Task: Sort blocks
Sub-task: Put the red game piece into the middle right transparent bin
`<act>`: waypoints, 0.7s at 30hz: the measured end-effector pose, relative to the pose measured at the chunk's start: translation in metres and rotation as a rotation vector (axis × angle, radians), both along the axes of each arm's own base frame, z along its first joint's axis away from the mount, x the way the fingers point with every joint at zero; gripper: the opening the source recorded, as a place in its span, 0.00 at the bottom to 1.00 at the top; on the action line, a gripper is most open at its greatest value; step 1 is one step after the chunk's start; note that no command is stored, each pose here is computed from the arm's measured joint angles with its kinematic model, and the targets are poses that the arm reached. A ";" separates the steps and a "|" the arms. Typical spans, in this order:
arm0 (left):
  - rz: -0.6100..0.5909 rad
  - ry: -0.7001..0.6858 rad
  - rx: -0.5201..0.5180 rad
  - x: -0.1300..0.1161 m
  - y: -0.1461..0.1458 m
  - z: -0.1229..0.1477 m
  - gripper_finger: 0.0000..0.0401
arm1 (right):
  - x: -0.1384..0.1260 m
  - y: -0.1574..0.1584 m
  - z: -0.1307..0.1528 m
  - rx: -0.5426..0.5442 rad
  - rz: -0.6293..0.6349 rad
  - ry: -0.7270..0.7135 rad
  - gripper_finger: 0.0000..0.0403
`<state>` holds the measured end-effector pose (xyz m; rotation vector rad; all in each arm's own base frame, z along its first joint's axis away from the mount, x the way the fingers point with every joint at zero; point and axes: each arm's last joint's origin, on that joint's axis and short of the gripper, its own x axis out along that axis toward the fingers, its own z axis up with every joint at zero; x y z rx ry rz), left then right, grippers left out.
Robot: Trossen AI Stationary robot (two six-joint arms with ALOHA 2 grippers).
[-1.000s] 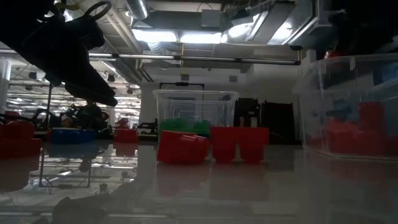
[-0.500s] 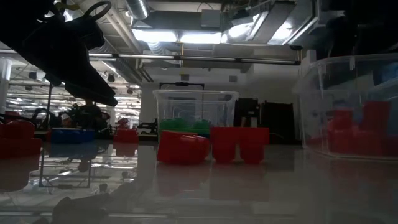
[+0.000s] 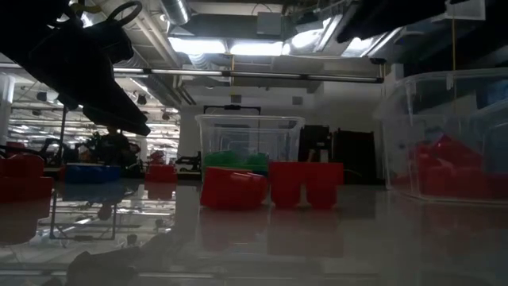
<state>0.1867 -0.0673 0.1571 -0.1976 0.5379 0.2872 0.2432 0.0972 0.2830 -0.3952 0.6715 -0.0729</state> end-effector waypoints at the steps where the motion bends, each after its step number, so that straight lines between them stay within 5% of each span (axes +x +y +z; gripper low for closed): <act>1: 0.000 0.000 0.000 0.000 0.000 0.000 0.63 | 0.006 0.003 -0.003 -0.001 0.020 -0.011 0.87; 11: 0.001 -0.002 0.000 0.000 0.000 0.000 0.63 | 0.056 0.015 -0.040 0.110 0.171 -0.016 0.86; 21: 0.002 0.000 0.001 0.000 0.000 0.000 0.63 | 0.082 0.012 -0.089 0.267 0.131 0.112 0.86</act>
